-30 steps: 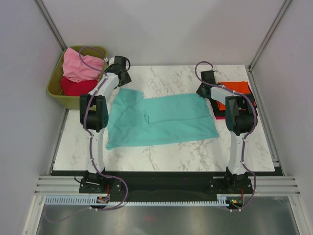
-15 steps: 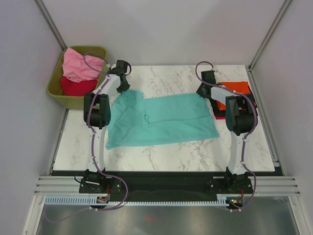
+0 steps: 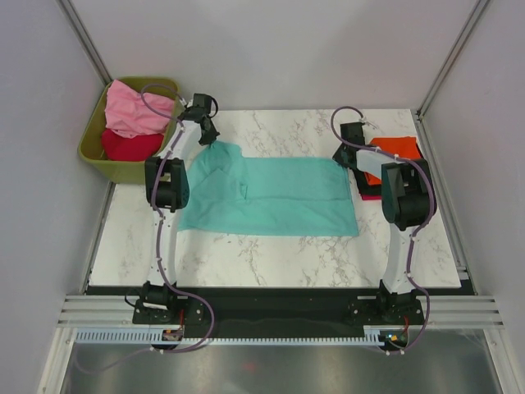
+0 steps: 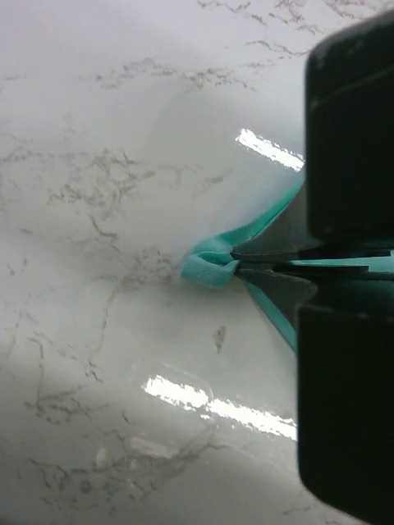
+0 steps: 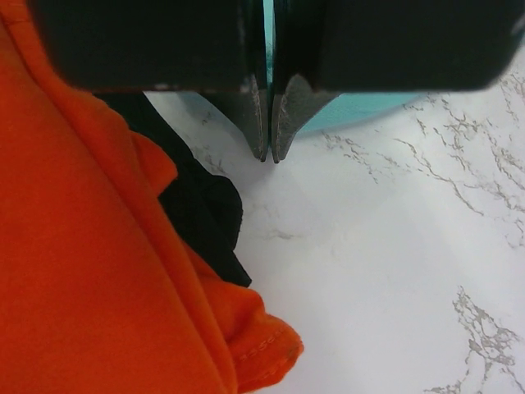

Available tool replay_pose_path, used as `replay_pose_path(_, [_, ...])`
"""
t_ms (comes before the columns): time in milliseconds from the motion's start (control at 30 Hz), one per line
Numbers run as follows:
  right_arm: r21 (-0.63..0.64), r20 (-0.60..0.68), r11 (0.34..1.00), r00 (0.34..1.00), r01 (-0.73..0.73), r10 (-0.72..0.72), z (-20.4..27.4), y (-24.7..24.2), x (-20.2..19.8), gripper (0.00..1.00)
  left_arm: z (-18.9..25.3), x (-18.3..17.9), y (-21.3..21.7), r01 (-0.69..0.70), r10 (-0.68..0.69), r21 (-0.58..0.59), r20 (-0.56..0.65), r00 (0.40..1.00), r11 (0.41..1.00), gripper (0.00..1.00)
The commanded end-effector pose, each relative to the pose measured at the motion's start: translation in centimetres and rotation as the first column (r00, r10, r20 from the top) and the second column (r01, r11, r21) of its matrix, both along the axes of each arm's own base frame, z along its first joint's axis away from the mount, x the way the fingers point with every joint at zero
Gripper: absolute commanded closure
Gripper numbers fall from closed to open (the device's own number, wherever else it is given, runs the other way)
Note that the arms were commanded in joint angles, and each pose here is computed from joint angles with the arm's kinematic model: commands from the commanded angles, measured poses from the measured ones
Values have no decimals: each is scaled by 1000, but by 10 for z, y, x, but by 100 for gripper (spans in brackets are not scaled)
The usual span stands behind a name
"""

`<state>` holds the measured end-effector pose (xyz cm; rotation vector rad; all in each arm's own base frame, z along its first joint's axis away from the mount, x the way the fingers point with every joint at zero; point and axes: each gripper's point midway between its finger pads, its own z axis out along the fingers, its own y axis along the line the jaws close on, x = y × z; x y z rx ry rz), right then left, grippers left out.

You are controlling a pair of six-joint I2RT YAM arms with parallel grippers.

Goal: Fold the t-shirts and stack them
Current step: Fold the tshirt

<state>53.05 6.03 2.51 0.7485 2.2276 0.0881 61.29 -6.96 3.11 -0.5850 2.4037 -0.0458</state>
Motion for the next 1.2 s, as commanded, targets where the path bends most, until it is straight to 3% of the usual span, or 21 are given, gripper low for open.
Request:
replay_pose_path(0, [-20,50,998,997,51,-50,23,-13,0,100,26,21,-8,78,-77,-5,91,993,997,98])
replay_pose_path(433, [7,106,1000,994,4,-5,55,-8,7,100,104,0,6,74,-90,80,226,970,994,98])
replay_pose_path(900, [3,102,1000,995,-20,20,60,-7,-3,100,120,-22,0,110,-155,195,232,960,975,98])
replay_pose_path(1167, [-7,109,1000,994,-16,17,71,-11,-16,100,125,-43,8,54,-113,244,231,966,968,98])
